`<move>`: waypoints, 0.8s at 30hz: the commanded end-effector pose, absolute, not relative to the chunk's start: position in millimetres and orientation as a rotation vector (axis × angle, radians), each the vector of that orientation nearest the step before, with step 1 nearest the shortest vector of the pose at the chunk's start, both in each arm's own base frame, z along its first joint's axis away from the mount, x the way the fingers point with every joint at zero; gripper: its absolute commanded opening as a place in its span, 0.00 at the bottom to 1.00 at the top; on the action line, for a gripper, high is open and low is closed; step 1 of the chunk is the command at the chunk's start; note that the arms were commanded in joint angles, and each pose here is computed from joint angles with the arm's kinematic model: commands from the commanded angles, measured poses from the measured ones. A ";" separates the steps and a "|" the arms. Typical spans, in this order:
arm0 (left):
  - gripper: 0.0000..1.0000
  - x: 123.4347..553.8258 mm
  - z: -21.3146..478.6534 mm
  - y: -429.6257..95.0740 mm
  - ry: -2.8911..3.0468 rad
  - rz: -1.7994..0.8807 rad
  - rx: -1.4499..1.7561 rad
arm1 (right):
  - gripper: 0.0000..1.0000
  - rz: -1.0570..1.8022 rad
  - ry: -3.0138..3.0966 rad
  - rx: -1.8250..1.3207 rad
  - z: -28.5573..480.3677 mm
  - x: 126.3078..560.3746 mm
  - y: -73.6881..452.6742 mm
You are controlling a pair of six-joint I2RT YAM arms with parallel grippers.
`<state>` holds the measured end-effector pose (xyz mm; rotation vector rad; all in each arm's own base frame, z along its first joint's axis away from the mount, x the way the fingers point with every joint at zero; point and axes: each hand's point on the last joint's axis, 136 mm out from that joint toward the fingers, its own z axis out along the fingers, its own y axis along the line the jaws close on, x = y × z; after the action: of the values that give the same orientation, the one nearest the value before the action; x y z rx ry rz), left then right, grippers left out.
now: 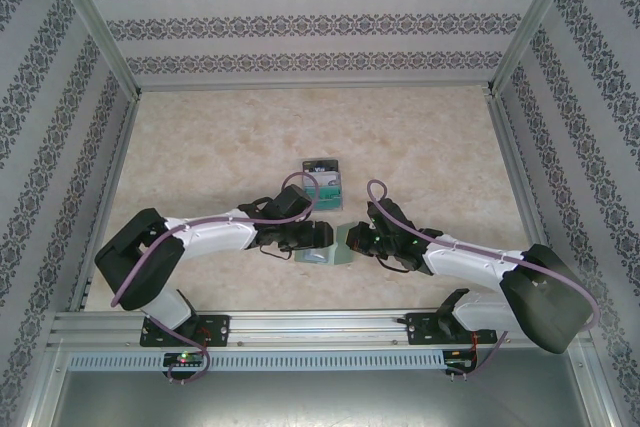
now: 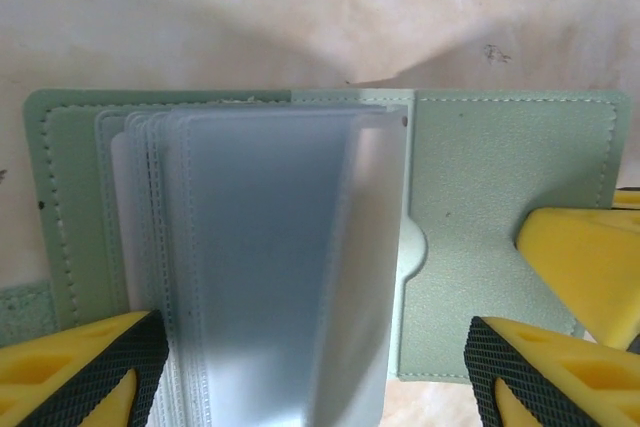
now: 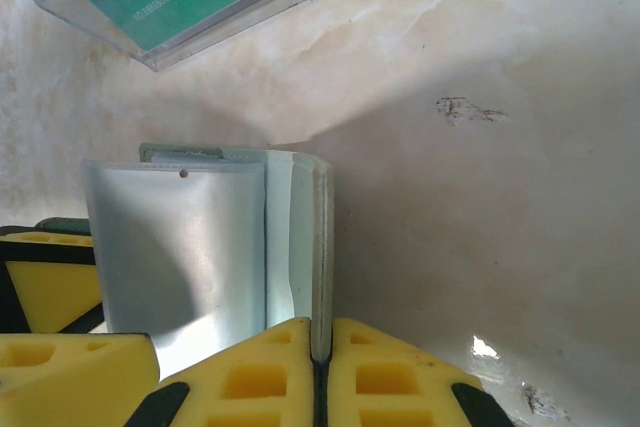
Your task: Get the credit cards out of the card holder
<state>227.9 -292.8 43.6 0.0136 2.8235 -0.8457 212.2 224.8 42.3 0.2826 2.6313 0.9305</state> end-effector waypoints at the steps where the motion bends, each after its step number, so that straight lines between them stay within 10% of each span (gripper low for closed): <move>1: 0.80 225.9 42.8 -307.3 2.821 -0.923 0.066 | 0.00 0.920 2.655 0.269 37.0 210.2 222.6; 24: 0.83 221.7 70.1 -341.7 2.739 -1.147 0.209 | 0.00 0.907 2.682 0.269 25.5 209.2 221.7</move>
<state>224.6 -310.5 48.5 0.0833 2.8138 -0.9751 214.4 218.5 30.3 0.3085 2.6613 0.8874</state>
